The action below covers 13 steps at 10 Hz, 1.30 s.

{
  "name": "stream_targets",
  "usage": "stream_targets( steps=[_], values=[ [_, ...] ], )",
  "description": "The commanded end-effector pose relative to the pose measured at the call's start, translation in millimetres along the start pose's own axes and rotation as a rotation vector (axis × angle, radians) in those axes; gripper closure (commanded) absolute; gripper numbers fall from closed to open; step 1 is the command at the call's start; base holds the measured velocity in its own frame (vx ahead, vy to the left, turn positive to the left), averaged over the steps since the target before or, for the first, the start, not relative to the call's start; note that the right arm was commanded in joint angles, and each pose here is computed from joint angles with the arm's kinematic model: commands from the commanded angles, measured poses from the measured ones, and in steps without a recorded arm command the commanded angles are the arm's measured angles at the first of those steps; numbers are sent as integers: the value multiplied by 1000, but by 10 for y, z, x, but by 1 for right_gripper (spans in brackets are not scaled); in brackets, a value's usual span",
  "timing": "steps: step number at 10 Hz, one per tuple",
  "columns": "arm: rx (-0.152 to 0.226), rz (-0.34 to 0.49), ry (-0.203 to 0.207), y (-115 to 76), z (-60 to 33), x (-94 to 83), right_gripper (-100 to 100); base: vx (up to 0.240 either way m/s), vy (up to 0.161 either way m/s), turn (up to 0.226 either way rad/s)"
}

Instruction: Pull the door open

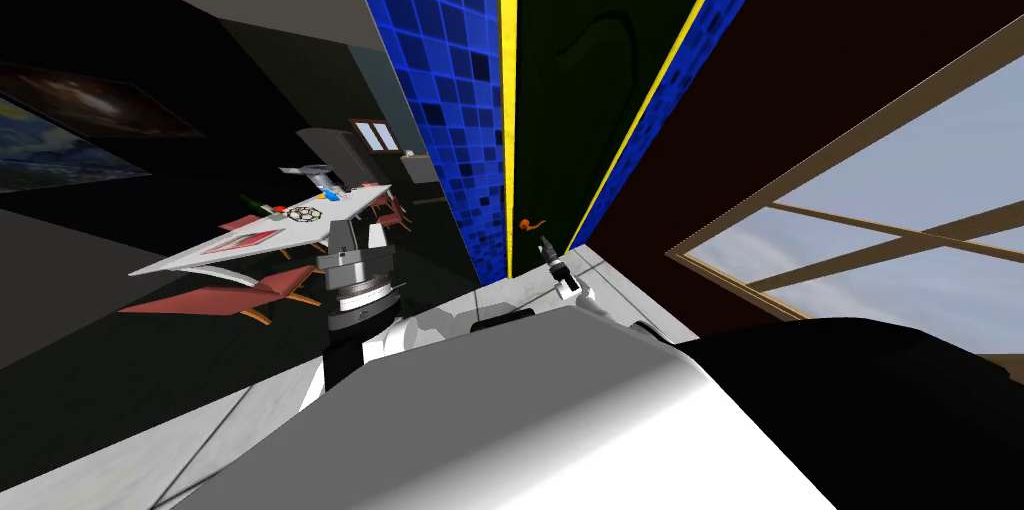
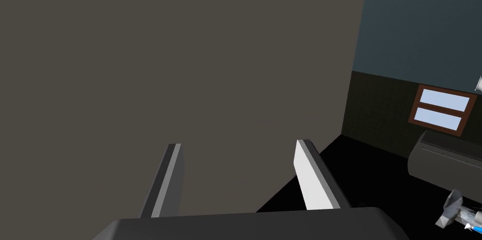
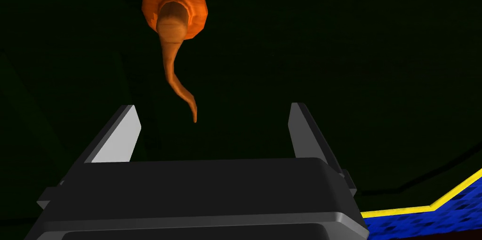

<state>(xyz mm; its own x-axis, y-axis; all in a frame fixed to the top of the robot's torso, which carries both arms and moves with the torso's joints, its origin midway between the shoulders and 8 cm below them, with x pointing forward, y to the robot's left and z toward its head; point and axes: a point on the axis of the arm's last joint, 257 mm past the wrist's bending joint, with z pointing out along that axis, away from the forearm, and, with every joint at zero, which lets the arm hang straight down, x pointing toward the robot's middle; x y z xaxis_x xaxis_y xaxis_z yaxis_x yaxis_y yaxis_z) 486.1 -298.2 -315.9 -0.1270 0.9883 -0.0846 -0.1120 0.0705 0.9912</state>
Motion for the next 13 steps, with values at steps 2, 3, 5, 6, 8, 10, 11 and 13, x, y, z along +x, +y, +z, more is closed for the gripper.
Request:
stream_targets(
  steps=[2,3,5,6,8,10,11,13],
  values=[
    [35,-5,-1,-146,-24,-95,-100,48,-50,115],
    [47,-7,-1,-194,-34,-129,-100,42,-60,100],
    [68,-11,-3,-275,-52,-190,-100,41,-55,76],
    [84,-14,-5,-338,-68,-241,-100,50,-64,109],
    [99,-17,-7,-392,-83,-289,-100,43,-57,77],
    [99,-18,-44,-398,-136,-462,-100,35,-6,116],
    [101,-18,-61,-406,-162,-546,-100,84,30,316],
    [106,-20,-100,-424,-226,-737,-100,63,13,169]
  ],
)
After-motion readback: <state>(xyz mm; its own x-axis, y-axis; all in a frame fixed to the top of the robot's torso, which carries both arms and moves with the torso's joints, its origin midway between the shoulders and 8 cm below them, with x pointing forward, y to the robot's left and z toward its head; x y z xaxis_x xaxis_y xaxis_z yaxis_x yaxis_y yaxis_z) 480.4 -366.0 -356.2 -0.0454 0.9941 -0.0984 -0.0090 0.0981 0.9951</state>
